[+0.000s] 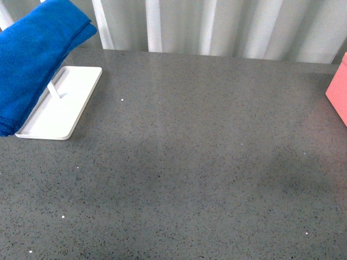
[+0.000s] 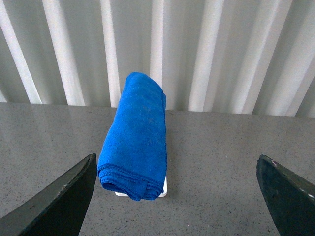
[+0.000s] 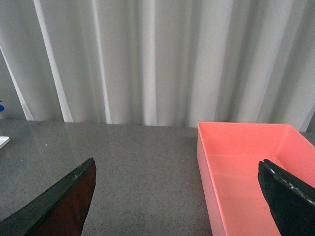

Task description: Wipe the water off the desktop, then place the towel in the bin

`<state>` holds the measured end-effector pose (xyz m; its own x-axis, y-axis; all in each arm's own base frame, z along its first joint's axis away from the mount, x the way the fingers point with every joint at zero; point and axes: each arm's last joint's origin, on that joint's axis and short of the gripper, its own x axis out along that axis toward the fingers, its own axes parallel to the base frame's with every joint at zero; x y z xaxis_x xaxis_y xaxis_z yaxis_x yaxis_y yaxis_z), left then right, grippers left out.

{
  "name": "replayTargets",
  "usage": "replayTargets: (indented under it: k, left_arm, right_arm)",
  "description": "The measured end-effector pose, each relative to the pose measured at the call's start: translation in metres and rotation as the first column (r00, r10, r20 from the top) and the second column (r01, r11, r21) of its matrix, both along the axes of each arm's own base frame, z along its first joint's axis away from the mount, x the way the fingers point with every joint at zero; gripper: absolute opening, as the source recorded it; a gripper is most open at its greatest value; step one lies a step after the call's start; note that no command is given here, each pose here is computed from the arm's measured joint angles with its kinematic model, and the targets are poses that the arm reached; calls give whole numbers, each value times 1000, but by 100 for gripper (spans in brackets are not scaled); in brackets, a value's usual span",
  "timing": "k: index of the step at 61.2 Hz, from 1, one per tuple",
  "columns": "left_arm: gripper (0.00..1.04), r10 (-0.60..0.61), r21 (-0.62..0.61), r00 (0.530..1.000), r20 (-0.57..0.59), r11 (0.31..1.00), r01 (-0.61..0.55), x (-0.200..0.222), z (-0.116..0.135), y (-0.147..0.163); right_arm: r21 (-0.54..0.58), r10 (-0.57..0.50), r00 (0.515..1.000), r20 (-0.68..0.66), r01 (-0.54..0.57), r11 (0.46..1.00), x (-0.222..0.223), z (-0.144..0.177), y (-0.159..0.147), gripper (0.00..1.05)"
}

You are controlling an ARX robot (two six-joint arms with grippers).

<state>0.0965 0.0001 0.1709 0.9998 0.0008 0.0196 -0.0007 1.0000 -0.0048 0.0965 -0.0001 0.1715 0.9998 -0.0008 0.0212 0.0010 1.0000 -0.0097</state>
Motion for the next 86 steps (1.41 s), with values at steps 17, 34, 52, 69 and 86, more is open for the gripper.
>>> replayTargets:
  k: [17, 34, 52, 69, 86]
  left_arm:
    - [98, 0, 0, 1000, 0, 1000, 0, 0, 0, 0]
    - [98, 0, 0, 1000, 0, 1000, 0, 0, 0, 0]
    - [98, 0, 0, 1000, 0, 1000, 0, 0, 0, 0]
    - [98, 0, 0, 1000, 0, 1000, 0, 0, 0, 0]
    - [98, 0, 0, 1000, 0, 1000, 0, 0, 0, 0]
  right_arm:
    - [0, 0, 1000, 0, 0, 1000, 0, 0, 0, 98]
    - [0, 0, 1000, 0, 0, 1000, 0, 0, 0, 98]
    - [0, 0, 1000, 0, 0, 1000, 0, 0, 0, 98]
    - [0, 0, 1000, 0, 0, 1000, 0, 0, 0, 98]
    - [0, 0, 1000, 0, 0, 1000, 0, 0, 0, 98]
